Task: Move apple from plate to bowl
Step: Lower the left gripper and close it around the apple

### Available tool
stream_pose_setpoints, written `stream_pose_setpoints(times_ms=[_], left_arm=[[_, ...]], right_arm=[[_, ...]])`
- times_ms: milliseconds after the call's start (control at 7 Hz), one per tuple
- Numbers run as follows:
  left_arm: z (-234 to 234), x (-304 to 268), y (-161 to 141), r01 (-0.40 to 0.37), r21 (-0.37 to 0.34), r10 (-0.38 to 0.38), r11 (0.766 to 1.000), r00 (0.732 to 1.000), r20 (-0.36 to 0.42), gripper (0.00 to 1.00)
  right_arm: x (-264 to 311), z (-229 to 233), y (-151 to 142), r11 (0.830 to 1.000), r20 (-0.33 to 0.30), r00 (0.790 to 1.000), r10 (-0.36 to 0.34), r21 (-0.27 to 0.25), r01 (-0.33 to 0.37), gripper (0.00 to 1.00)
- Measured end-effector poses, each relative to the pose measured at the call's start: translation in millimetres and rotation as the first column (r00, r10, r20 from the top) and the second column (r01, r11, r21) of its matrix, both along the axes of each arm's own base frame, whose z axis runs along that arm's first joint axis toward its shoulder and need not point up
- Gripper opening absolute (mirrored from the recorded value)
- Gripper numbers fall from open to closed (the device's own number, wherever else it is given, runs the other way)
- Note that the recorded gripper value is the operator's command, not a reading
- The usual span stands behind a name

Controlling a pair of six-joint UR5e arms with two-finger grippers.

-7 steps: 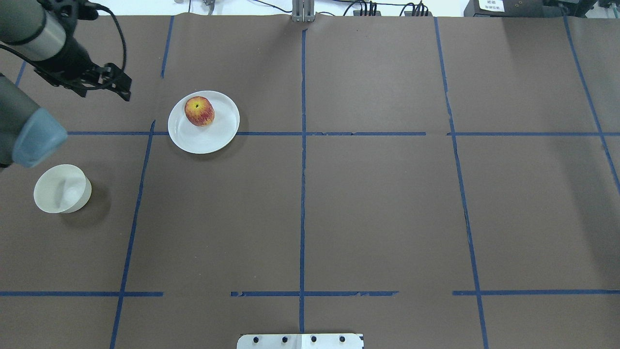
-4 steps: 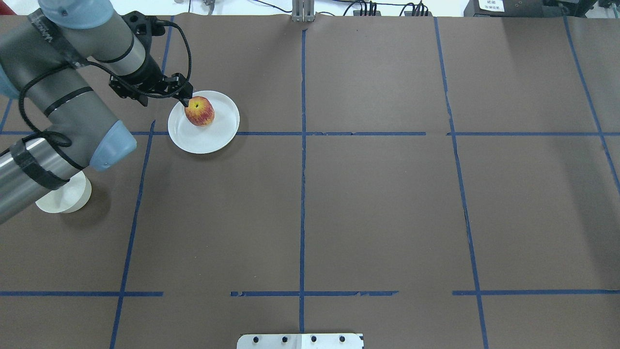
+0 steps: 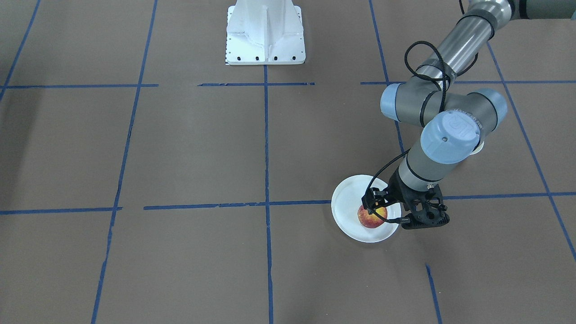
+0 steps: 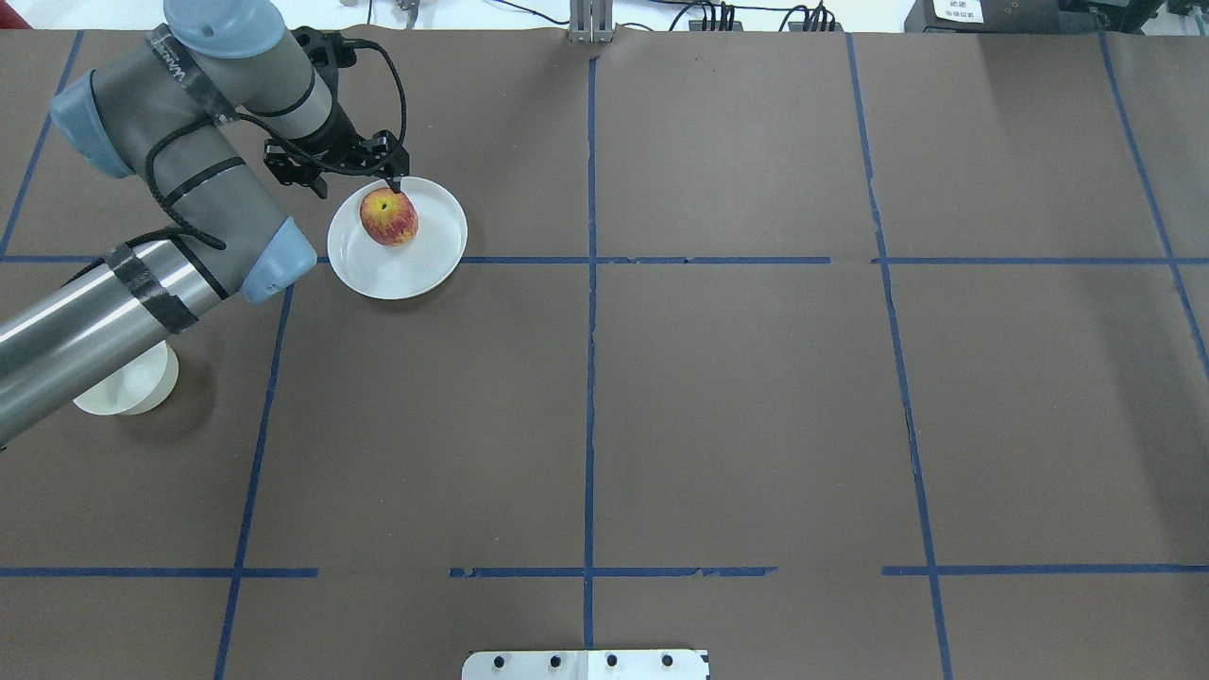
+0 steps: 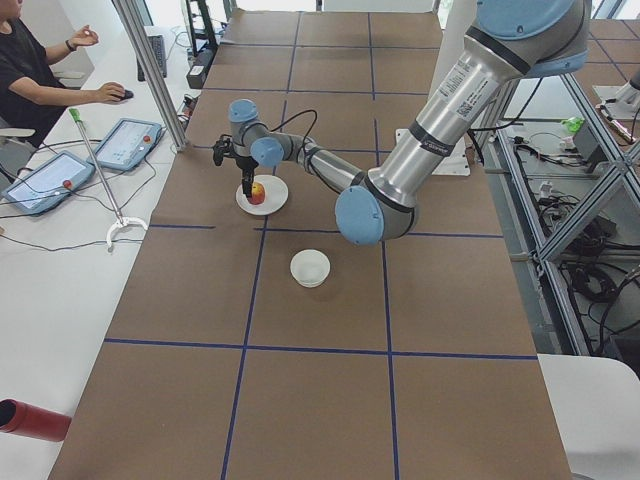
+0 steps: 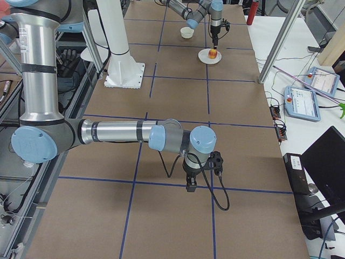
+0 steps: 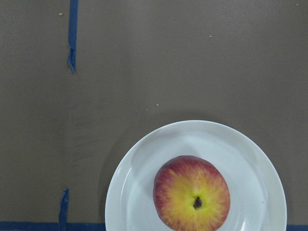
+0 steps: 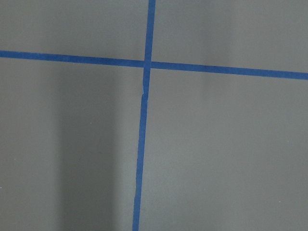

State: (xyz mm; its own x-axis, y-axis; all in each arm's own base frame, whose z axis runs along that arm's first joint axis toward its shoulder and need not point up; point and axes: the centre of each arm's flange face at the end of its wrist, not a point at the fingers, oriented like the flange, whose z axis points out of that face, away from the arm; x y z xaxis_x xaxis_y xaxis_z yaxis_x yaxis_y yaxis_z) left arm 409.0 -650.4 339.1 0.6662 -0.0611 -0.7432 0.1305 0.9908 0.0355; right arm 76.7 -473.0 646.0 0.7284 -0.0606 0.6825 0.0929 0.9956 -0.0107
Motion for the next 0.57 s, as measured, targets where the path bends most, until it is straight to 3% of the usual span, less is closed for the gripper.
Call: stream_pose_setpoints(times_ms=[571], left_arm=[[13.1,23.9,-0.9,-0.015,-0.003,0.015,1.000,1.000,-0.006,1.00]], right_arm=[[0.0,0.0,0.0,1.000,0.000,1.000,0.000,0.000,0.000,1.00]])
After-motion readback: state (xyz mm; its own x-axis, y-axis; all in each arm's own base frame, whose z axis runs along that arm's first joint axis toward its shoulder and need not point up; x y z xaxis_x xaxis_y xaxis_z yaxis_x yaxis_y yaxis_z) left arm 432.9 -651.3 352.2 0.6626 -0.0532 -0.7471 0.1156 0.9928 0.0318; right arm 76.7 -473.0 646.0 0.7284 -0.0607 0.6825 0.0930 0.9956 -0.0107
